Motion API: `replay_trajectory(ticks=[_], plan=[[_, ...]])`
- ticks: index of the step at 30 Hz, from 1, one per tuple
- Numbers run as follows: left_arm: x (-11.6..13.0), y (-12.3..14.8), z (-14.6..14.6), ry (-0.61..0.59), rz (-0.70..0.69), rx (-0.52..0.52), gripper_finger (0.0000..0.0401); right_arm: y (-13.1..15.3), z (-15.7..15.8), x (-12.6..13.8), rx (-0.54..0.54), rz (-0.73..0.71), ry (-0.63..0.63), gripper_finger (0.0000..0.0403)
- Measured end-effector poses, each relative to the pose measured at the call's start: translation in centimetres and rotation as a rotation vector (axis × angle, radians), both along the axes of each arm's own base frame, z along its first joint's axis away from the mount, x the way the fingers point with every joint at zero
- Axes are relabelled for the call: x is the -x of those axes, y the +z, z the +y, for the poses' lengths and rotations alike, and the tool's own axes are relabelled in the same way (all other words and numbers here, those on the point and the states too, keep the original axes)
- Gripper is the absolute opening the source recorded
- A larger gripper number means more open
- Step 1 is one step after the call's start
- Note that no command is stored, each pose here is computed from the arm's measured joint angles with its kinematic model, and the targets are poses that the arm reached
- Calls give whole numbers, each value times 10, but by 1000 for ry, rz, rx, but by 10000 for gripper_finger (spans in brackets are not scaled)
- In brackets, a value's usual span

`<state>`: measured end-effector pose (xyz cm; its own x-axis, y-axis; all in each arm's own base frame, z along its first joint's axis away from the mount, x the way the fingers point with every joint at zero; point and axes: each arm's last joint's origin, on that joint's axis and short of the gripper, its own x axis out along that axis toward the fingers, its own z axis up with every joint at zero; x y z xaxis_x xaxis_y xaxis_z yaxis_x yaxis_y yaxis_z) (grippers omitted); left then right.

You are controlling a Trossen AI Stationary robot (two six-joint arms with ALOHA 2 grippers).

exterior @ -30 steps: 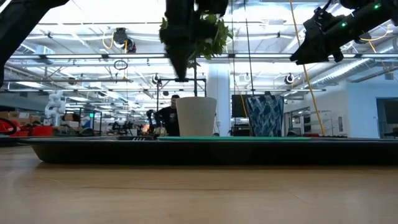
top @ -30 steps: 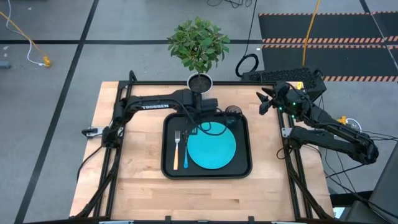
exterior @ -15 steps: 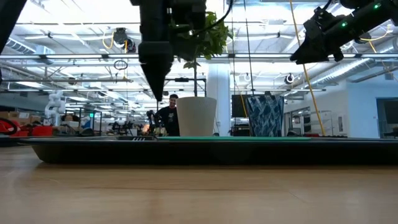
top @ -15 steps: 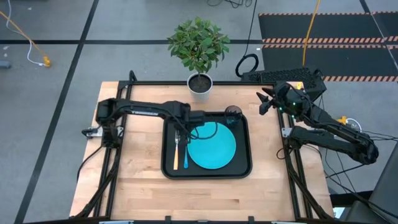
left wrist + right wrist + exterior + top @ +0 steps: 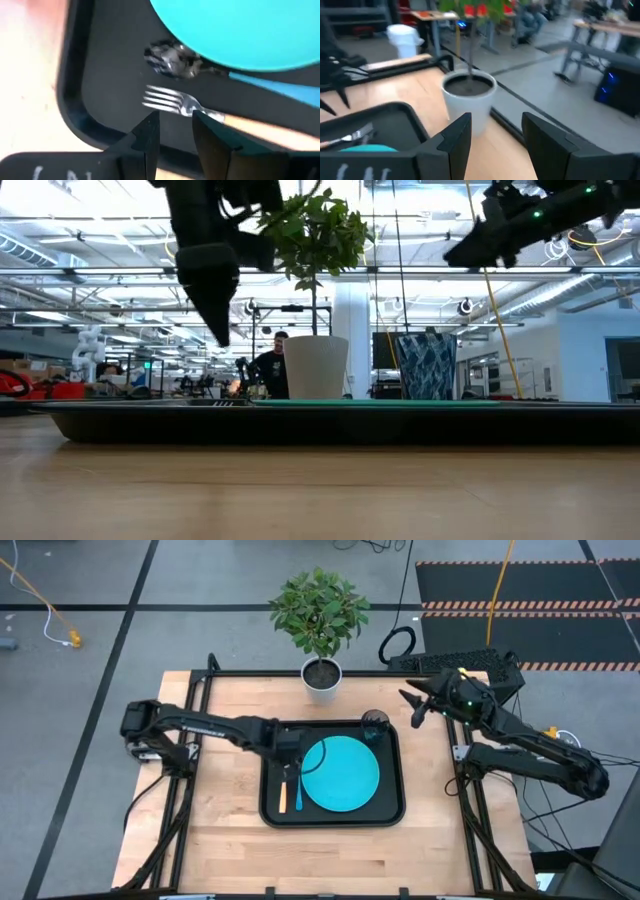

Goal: Pick and place plate/cup/fork/spoon on tray
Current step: Adjust the yellow fork on the black tray

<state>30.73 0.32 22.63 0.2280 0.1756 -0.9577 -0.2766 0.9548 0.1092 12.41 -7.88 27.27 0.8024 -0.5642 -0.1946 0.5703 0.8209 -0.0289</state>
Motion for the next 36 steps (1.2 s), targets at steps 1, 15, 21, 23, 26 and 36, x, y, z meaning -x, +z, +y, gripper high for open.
replay_trajectory(ticks=[1, 15, 21, 23, 26, 36], plan=[[1, 1, -2, 8, -30, -25, 118, 1, -1, -3, 15, -13, 10, 169], [15, -29, -18, 226, -338, -34, 118, 9, -16, -39, 144, -164, 135, 169], [16, -35, -18, 334, -382, 60, 118, 14, -13, -48, 234, -204, 172, 169], [17, -25, -21, 357, -423, 82, 118, 17, -13, -49, 261, -230, 173, 169], [14, -11, -26, 386, -487, 125, 118, 20, -13, -49, 196, -304, 172, 169], [18, -11, -33, 472, -472, 192, 118, 22, -12, -49, 204, -332, 187, 169]])
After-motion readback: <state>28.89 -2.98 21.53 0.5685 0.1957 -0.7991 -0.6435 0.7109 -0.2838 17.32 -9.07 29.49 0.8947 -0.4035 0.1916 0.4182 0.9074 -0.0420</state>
